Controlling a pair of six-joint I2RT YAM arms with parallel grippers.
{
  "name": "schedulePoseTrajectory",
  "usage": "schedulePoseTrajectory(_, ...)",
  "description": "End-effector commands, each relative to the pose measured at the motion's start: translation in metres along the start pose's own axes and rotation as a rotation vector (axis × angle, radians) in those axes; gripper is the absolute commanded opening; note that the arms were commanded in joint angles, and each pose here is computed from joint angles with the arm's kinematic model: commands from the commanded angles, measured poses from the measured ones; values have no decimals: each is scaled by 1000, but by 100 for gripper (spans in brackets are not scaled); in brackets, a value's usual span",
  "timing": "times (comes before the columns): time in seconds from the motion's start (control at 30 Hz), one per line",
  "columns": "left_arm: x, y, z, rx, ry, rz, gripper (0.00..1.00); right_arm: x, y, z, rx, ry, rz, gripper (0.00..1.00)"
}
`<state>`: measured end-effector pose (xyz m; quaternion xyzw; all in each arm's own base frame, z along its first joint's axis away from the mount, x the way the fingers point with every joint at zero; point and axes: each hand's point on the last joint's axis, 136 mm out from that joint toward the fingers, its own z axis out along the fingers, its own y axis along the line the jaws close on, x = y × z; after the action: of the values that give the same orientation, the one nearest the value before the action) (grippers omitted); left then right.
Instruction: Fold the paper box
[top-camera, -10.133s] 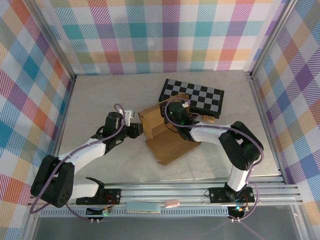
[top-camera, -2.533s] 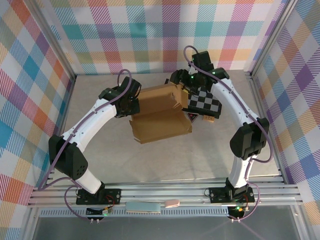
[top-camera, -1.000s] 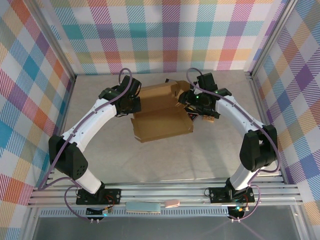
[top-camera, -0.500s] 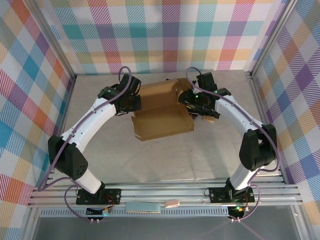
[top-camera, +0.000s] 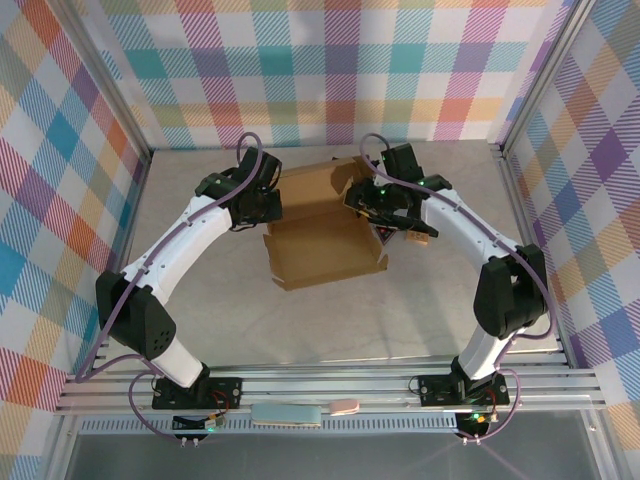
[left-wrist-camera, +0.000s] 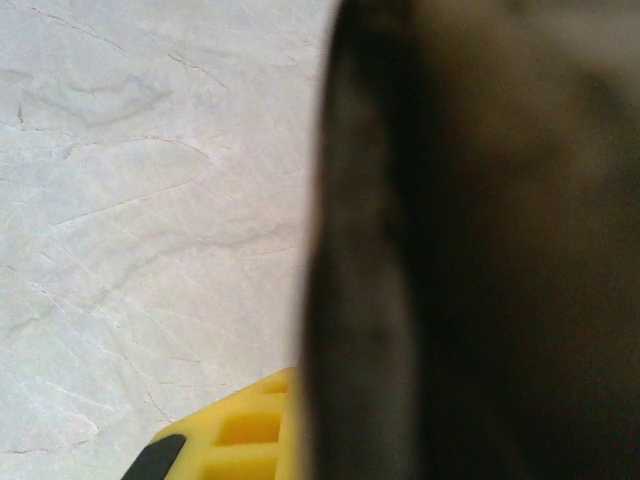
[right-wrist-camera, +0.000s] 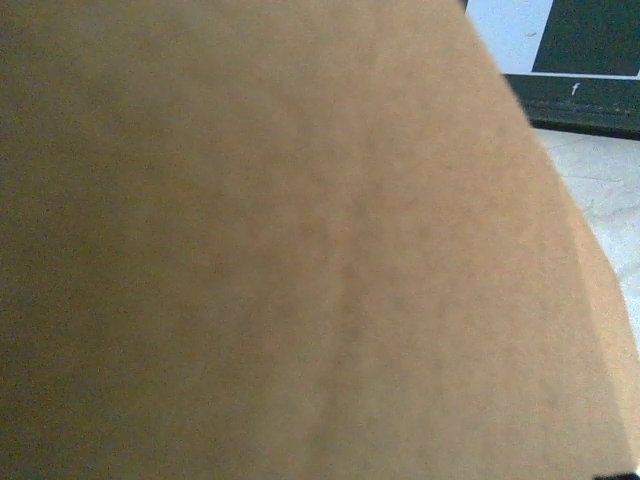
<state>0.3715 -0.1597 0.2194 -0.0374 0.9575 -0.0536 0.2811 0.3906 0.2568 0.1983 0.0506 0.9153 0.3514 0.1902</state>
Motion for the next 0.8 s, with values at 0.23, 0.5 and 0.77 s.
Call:
schedulePoseTrajectory(0.23,-17,-9,-13,61,-56,-28,0,-12,32,-57,-60,-46,-76,51)
schedulePoseTrajectory(0.5,-27,-6,-12,85,-44,-64,0,3,14,-101,-268,88,-23,75)
schedulePoseTrajectory(0.77,-39,-6,-12,97,-44,-71,0,33,-1,-94,-380,213,69,69)
